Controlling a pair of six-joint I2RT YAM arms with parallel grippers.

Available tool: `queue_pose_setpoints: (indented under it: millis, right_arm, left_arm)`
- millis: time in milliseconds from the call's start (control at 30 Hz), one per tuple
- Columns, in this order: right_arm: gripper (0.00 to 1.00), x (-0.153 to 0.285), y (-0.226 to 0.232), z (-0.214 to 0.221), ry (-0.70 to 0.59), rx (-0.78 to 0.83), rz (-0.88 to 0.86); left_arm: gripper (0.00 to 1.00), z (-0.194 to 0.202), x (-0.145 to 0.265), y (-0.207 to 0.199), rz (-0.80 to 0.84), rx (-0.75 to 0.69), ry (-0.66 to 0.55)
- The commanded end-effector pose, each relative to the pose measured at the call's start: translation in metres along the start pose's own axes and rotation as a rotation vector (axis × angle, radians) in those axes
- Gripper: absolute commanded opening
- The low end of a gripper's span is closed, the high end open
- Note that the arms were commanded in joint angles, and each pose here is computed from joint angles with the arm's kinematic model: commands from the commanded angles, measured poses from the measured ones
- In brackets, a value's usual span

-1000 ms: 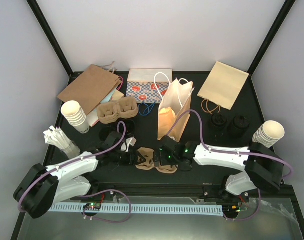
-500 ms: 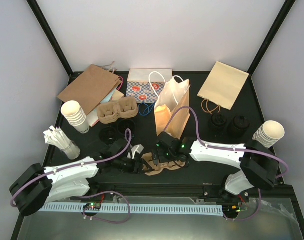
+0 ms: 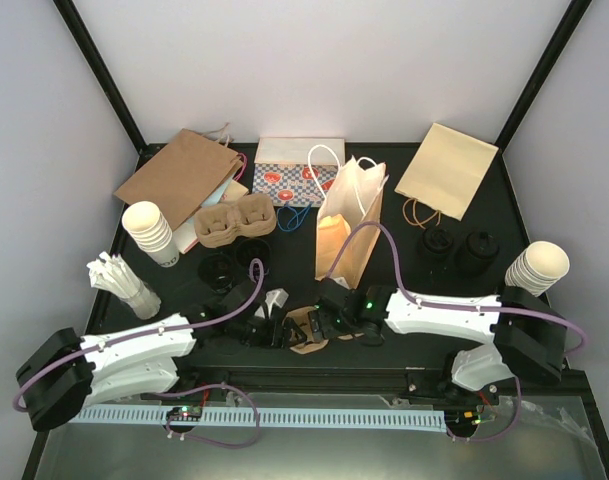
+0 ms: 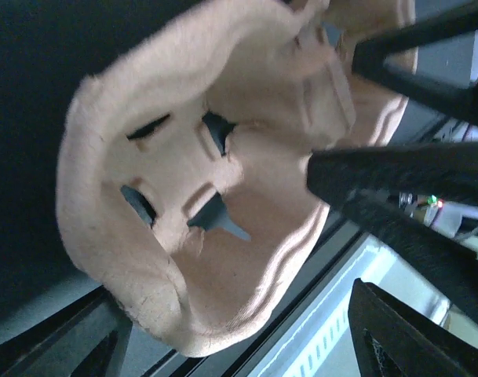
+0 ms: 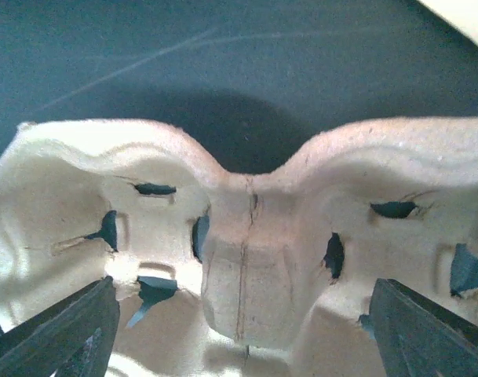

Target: Pack the takeout coffee

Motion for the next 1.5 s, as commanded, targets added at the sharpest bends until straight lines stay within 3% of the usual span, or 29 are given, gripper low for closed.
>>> queue_pose_setpoints:
  millis: [0, 400, 900, 1167, 1467]
  right_arm:
    - [0.88, -0.006, 0.005, 0.002, -0.016, 0.012, 0.046]
    - [0.67, -0.022, 0.013, 0.003, -0.041, 0.072, 0.158]
    - [0.40, -0.016, 0.017, 0.000, -0.056, 0.085, 0.148]
    - [0.40, 0.002, 0.018, -0.003, -0.077, 0.083, 0.123]
    - [0.40, 0.055, 0.017, -0.013, -0.168, 0.102, 0.032]
  left_arm:
    - [0.78, -0.010, 0.015, -0.006, -0.093, -0.011, -0.058]
    - [0.80, -0.012, 0.038, -0.004, -0.158, -0.037, -0.126]
    - [0.79, -0.017, 0.052, -0.007, -0.210, -0.055, -0.147]
    - [0.79, -0.020, 0.060, -0.012, -0.225, -0.070, -0.152]
    - [0.79, -0.025, 0.079, -0.019, -0.252, -0.089, -0.241]
Point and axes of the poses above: each gripper's point midway between its finger pads, its own x axis back along the fingers, its own y axis along the line the jaws close on, z = x × y, the point moved 10 cm from there along x, back along the fingers, and after that the axes turned 14 degrees about -x, right-handed, at the moved point
